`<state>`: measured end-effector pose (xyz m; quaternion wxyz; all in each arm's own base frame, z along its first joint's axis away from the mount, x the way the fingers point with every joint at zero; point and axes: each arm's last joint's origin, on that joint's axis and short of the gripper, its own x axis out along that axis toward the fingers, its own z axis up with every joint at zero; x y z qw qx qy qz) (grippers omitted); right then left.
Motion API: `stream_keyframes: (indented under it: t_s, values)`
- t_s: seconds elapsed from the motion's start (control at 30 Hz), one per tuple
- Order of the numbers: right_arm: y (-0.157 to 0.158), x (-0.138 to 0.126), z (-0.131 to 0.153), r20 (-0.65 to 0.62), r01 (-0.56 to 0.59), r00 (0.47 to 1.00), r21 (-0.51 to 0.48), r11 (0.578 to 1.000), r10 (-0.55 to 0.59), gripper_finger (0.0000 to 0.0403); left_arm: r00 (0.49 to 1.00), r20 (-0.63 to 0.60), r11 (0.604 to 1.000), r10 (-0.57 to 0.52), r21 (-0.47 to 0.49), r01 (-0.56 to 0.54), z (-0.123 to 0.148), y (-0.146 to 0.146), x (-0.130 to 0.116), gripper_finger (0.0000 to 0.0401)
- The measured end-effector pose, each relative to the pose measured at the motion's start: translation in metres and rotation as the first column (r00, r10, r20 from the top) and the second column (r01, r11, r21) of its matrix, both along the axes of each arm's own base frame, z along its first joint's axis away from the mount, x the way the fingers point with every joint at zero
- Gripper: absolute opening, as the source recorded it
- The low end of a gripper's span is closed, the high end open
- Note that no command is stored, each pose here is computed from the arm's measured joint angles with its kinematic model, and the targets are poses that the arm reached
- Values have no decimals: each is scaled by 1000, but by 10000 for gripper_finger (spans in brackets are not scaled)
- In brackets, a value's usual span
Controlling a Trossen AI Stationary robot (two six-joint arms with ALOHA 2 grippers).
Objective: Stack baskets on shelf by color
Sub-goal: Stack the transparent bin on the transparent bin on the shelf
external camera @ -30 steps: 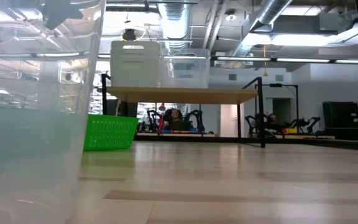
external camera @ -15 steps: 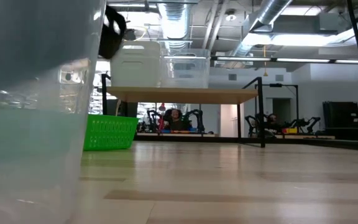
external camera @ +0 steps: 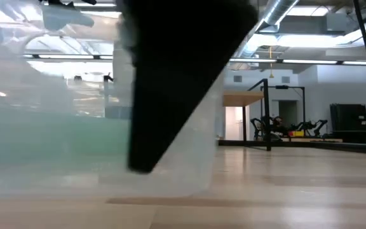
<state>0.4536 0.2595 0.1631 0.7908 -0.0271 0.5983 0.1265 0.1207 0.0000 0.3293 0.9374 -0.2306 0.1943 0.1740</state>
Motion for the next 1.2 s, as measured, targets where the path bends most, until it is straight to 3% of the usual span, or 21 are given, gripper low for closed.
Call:
stream_keyframes:
  t_s: [0.13,0.3,0.43,0.53,0.73,1.0,1.2]
  values:
    - [5,-12,28,-1,19,1000,33,999,-19,7,1000,9,1000,14,-26,-13,0,0,0,245]
    - [3,-43,99,48,62,997,77,995,-66,4,998,41,996,38,-81,-35,2,0,1,245]
    - [-8,-76,164,172,106,978,63,992,-116,3,995,79,992,56,-119,-47,4,0,2,245]
    - [-30,-95,210,325,177,929,32,984,-177,3,991,116,989,64,-138,-48,7,0,3,245]
    - [-101,-116,276,594,363,770,-107,926,-234,2,978,191,988,80,-145,-52,14,0,6,245]
    - [-212,-111,307,660,491,719,-264,830,-215,1,969,209,985,136,-135,-109,16,2,6,245]
    - [-293,-93,295,595,502,773,-358,787,-222,1,964,211,982,164,-126,-140,16,2,6,245]
